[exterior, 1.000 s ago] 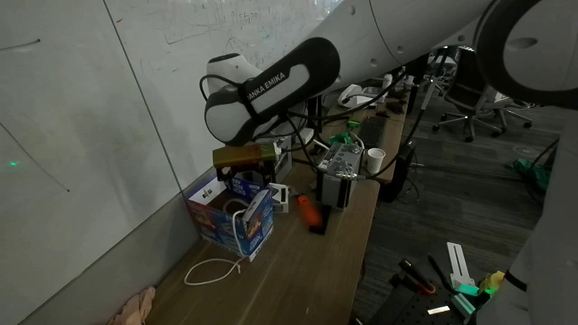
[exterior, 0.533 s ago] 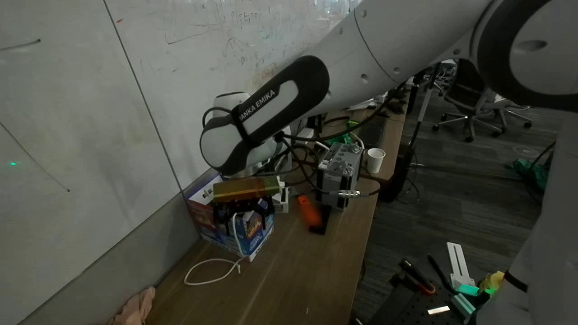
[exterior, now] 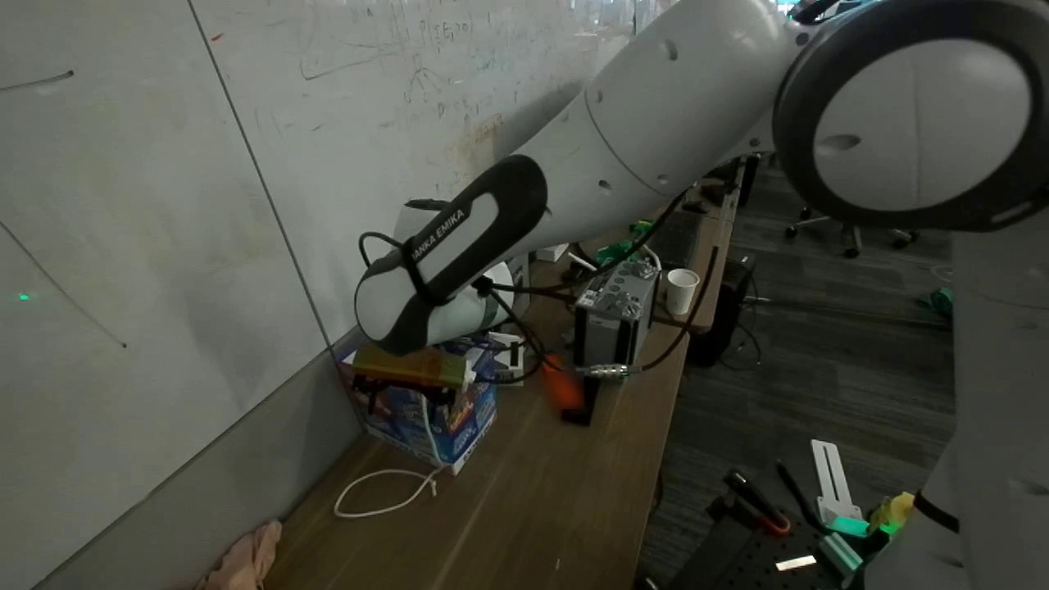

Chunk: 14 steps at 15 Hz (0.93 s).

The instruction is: Put the ropes in the box

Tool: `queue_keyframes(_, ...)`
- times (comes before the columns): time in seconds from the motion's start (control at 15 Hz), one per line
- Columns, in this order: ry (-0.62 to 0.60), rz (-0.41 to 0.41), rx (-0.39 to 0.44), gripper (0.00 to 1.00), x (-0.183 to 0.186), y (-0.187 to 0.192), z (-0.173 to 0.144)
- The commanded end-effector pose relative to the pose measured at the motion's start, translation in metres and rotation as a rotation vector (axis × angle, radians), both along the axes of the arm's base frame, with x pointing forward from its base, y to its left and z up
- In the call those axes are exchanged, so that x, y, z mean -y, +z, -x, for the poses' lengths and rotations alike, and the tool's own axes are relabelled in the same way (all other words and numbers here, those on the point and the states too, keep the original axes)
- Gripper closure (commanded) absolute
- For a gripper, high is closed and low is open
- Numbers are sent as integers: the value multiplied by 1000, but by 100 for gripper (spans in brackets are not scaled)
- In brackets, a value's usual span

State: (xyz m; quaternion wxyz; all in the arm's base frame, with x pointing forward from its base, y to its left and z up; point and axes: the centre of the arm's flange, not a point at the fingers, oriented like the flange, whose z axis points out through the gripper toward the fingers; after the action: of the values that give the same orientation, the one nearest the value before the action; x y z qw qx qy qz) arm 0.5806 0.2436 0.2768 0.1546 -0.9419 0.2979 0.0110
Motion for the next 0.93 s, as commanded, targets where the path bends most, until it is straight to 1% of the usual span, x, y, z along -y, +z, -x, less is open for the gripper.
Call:
queue_keyframes(0.0,-173,33,101,0,-6,-25,-39)
queue_keyframes(0.07,-216,67,117,0,-10,-30,-42)
queue_keyframes(0.2,-245,133,137,0,-21,-46,-40)
queue_keyframes(0.4,-246,271,201,0,-55,-41,-21)
queue_keyframes(0.53,-238,341,228,0,-75,-42,-6)
queue_keyframes(0.73,-213,394,217,0,-104,-39,14)
queue_keyframes(0.87,-196,394,168,0,-114,-41,20)
